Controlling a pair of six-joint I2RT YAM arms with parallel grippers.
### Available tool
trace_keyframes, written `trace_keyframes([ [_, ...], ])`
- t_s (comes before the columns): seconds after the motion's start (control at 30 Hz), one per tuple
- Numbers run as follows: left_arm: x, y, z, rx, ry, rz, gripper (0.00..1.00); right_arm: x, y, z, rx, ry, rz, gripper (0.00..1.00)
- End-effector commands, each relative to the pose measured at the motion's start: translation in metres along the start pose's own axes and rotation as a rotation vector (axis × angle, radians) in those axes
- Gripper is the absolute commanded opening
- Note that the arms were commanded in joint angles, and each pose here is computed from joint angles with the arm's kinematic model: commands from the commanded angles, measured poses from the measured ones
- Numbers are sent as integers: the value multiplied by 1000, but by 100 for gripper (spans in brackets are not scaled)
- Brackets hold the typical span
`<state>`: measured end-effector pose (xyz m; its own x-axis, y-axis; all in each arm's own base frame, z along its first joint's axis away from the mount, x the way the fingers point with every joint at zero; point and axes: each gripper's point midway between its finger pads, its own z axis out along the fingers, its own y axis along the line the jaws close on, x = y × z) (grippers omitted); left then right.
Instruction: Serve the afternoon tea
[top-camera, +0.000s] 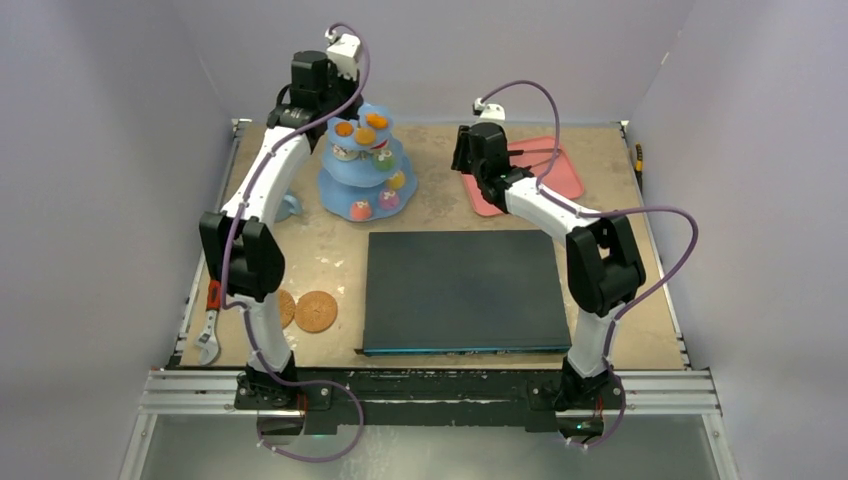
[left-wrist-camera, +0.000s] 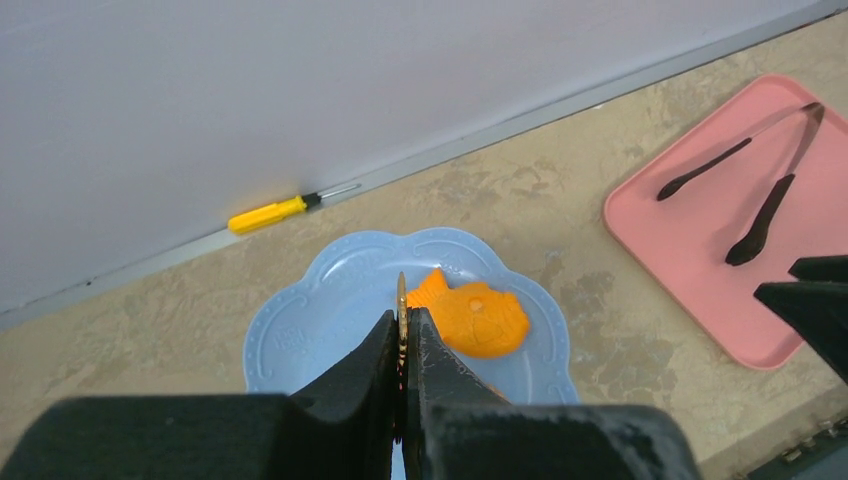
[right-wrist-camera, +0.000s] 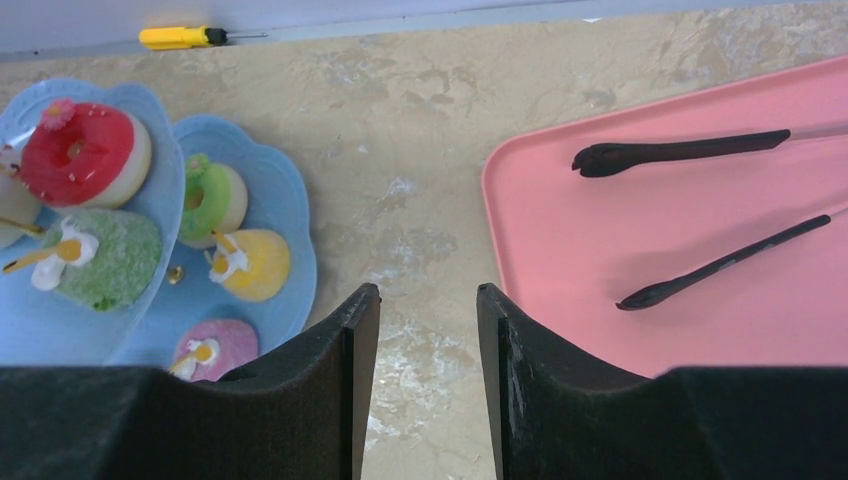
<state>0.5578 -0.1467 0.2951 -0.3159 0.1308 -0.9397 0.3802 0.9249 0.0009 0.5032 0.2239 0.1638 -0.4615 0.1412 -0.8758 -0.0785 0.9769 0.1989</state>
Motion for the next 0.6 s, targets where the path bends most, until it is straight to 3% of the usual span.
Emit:
trace_keyframes([
  [0.0,-74,-20,-2,82,-222,-16,0,-32,8,-18,-30,-87,7,45],
  [0.23,-103,-50,17,177,-313,-24,0,-31,2,-23,-7,-88,4,45],
  [0.57,-90,-79,48,196,-279,-5,0,-39,-2,-37,-3,-110,-1,46],
])
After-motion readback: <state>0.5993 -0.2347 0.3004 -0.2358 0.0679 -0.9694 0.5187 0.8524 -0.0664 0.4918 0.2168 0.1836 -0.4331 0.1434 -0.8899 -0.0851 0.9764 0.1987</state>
